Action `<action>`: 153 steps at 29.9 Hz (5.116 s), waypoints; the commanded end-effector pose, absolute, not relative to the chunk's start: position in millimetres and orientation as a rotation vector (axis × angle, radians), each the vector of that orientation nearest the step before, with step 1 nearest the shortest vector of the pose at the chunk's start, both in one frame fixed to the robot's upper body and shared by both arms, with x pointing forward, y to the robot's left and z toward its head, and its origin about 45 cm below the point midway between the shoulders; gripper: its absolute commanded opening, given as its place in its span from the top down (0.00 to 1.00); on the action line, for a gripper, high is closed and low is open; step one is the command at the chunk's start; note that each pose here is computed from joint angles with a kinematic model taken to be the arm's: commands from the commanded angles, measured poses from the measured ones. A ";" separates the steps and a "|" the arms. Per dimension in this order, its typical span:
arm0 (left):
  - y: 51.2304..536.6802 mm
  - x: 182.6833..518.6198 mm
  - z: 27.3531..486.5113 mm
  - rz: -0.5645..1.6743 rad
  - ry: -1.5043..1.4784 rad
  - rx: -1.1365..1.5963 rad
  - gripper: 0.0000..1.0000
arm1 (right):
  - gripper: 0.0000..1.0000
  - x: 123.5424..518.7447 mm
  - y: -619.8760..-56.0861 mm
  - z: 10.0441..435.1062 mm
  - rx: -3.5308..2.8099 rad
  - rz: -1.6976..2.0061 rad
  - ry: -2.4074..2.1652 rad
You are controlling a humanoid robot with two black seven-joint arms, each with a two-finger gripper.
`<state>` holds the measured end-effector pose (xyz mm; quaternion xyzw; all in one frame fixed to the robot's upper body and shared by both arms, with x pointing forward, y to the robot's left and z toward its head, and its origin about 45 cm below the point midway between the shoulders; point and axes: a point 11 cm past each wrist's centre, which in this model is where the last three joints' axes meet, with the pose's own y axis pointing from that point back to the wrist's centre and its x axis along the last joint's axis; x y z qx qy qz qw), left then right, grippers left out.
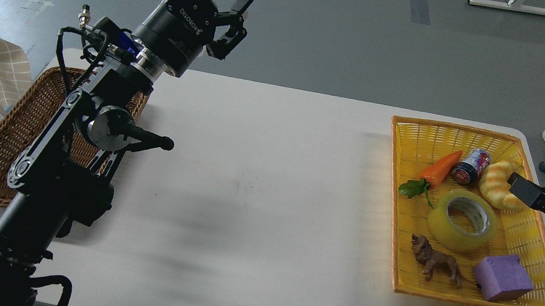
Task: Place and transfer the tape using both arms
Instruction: 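Lower the right gripper toward the yellow tape roll in the tray, then insert the right gripper into the tape roll's hole and grip it, then lift the tape roll out of the tray and carry it toward table center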
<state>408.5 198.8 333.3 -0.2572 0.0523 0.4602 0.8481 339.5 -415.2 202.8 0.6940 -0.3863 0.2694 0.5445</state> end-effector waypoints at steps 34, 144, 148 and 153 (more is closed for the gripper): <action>203.5 409.1 332.3 0.982 0.108 -0.539 0.02 | 0.26 324.5 -397.5 150.7 1.605 0.616 -0.689; 228.7 409.6 329.1 1.049 0.102 -0.542 0.02 | 0.95 387.7 -61.3 164.6 1.820 1.149 -0.175; 228.9 409.4 328.5 1.049 0.104 -0.542 0.02 | 0.95 386.5 -61.6 162.7 1.823 1.145 -0.173; 230.3 409.5 328.8 1.052 0.101 -0.540 0.02 | 0.95 387.4 -61.7 164.0 1.823 1.146 -0.177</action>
